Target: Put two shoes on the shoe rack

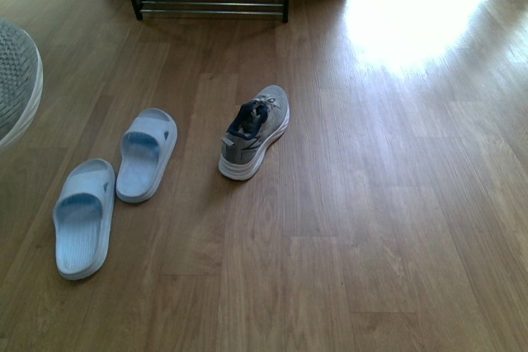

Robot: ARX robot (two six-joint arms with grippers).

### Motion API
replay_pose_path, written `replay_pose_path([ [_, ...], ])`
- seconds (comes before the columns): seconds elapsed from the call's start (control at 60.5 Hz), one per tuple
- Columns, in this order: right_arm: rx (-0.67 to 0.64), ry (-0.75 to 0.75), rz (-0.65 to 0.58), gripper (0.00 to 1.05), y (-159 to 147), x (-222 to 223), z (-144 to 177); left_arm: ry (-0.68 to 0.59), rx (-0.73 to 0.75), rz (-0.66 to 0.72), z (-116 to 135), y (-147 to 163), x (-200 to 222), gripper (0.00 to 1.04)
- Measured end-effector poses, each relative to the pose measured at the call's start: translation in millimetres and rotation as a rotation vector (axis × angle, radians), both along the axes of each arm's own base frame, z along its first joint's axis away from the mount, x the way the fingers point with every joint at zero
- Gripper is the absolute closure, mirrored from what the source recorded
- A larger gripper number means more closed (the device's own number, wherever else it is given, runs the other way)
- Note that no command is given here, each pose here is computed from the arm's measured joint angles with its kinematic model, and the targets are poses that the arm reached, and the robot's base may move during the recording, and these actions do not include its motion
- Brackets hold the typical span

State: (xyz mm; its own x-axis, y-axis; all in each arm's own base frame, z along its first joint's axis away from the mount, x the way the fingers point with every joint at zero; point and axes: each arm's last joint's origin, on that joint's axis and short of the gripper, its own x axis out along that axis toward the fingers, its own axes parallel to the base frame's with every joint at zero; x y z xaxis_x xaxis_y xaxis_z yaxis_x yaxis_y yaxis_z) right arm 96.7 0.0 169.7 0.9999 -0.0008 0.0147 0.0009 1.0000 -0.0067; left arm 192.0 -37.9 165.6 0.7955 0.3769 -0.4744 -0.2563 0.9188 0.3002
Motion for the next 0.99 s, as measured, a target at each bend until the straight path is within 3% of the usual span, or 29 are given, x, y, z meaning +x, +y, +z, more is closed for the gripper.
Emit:
replay_pose_path([
  [0.215,0.000,0.000,0.000,0.09,0.0,0.0,0.0,-0.128,0.055,0.051,34.7,-9.8,-52.1,1.04],
  [0.992,0.000,0.000,-0.002,0.09,0.0,0.0,0.0,-0.132,0.039,0.054,34.2,-10.6,-52.5,1.04],
])
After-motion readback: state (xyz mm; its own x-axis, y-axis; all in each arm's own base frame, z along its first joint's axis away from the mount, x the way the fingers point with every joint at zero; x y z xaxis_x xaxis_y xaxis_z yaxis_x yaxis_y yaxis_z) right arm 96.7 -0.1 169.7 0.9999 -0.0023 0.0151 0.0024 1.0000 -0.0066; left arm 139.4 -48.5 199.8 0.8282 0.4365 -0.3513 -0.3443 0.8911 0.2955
